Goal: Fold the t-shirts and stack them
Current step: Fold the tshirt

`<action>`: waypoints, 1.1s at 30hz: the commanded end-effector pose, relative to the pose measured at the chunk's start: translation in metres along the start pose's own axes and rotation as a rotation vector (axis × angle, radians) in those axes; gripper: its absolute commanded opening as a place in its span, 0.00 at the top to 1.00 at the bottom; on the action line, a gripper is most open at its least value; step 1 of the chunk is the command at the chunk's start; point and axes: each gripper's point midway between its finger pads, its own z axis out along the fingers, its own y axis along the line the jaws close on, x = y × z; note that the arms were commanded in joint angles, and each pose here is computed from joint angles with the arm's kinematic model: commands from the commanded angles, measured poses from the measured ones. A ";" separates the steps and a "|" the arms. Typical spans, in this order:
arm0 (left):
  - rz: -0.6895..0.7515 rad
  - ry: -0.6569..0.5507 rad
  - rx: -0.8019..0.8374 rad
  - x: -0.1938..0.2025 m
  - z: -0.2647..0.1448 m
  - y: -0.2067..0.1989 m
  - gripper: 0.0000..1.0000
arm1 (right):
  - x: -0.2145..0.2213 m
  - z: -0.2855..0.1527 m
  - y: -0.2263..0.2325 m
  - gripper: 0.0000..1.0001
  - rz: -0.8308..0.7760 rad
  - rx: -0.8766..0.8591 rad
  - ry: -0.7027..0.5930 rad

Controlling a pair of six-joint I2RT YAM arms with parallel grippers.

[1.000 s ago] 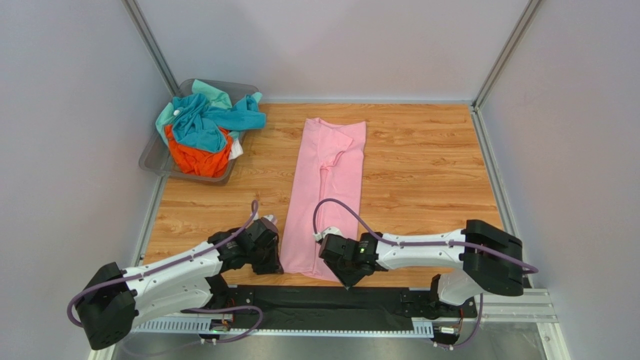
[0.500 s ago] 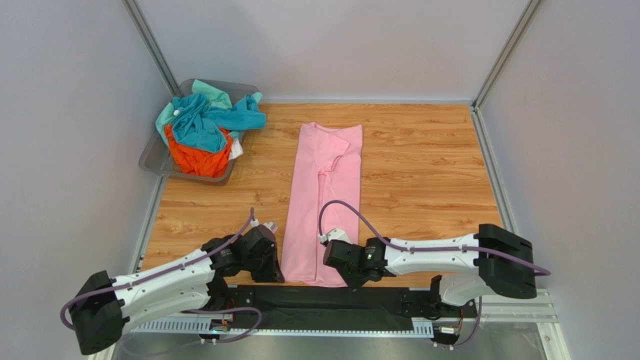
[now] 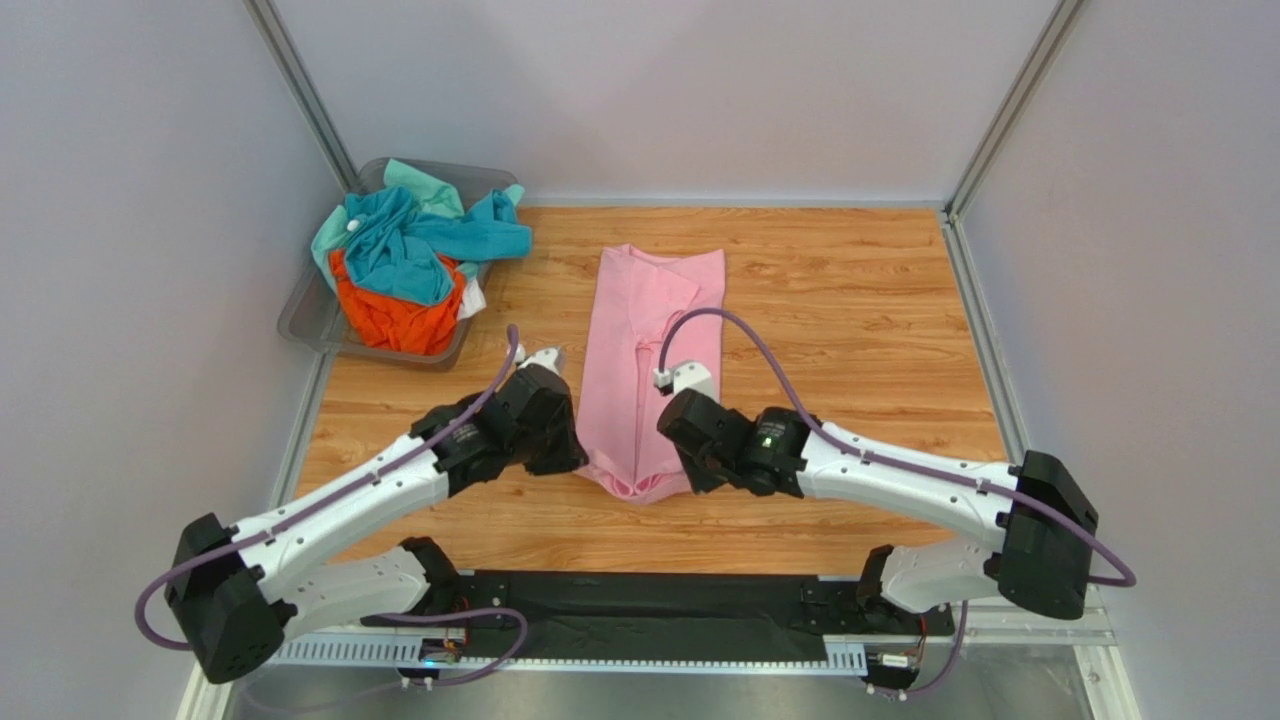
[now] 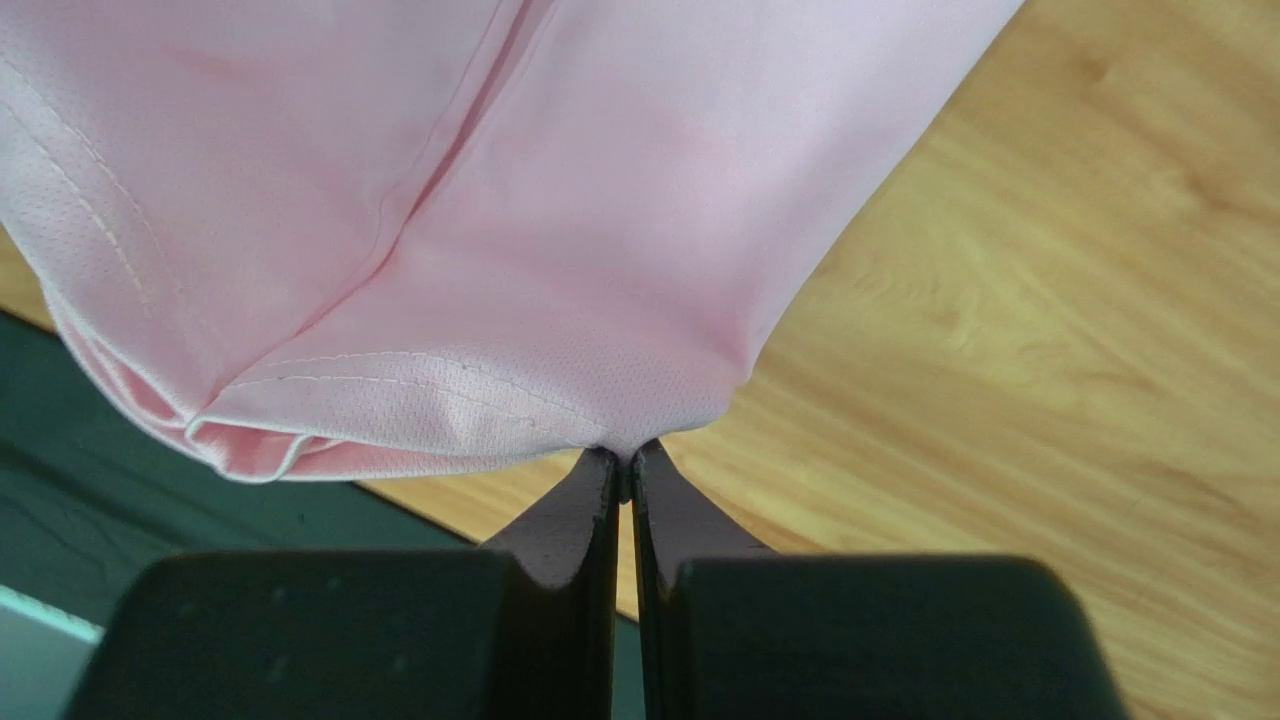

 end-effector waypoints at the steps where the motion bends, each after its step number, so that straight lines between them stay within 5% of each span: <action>1: 0.073 -0.078 -0.067 -0.042 0.004 0.004 1.00 | -0.051 0.003 -0.016 0.98 0.024 0.016 -0.109; 15: 0.065 -0.168 -0.057 -0.166 0.046 -0.012 1.00 | -0.145 0.049 -0.094 0.98 0.161 0.126 -0.187; 33: 0.108 -0.073 -0.025 -0.199 0.119 -0.001 1.00 | -0.156 0.098 -0.133 0.98 0.211 0.137 -0.103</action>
